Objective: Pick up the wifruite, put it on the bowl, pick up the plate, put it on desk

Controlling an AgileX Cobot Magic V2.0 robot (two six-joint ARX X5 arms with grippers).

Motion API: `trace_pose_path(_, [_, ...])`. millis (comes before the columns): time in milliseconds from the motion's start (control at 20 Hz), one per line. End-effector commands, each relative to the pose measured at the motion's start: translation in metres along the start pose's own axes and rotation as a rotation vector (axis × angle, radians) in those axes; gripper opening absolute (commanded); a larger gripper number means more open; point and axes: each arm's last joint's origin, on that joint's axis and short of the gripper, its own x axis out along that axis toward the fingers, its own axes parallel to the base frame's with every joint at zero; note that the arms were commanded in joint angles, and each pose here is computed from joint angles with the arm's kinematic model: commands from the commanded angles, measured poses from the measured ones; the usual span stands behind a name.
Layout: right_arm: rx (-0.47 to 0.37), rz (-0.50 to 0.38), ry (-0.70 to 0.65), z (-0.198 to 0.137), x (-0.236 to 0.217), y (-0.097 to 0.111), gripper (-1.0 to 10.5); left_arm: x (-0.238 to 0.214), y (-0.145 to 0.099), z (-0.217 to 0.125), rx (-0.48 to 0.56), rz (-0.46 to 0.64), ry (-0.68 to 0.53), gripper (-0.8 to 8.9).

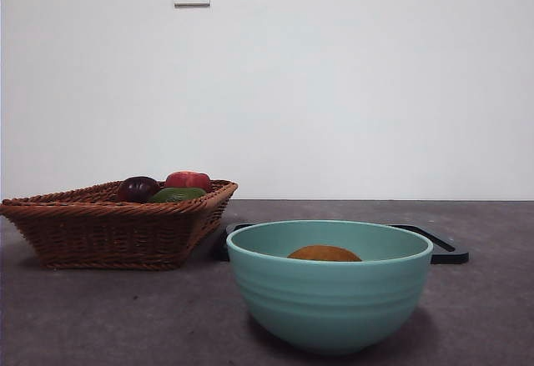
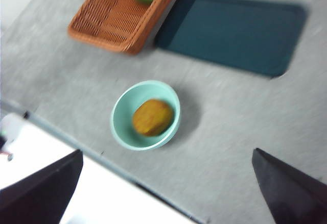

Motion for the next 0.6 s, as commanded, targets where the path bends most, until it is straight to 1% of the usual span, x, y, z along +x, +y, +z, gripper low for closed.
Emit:
trace_pose_path(50, [0.025, 0.016, 0.052, 0.014, 0.012, 0.0, 5.7, -0.001, -0.001, 0.003, 0.003, -0.017, -0.013, 6.01])
trace_pose_path(250, [0.047, 0.014, 0.199, 0.032, 0.048, -0.005, 5.7, -0.002, -0.001, 0.003, 0.003, -0.017, -0.014, 6.01])
trace_pose_path(450, [0.013, 0.04, 0.33, 0.048, 0.098, 0.0, 5.7, -0.002, -0.001, 0.003, 0.006, -0.017, -0.015, 6.01])
trace_pose_path(500, [0.007, 0.036, 0.365, 0.05, 0.111, 0.002, 5.7, -0.002, -0.001, 0.003, 0.006, -0.017, -0.014, 6.01])
trace_pose_path(550, [-0.006, 0.003, 0.409, 0.05, 0.127, 0.004, 5.7, -0.002, -0.001, 0.003, 0.005, -0.017, -0.014, 6.01])
trace_pose_path(600, [-0.023, -0.049, 0.451, 0.05, 0.142, 0.005, 5.7, -0.002, -0.001, 0.003, 0.005, -0.017, -0.014, 6.01])
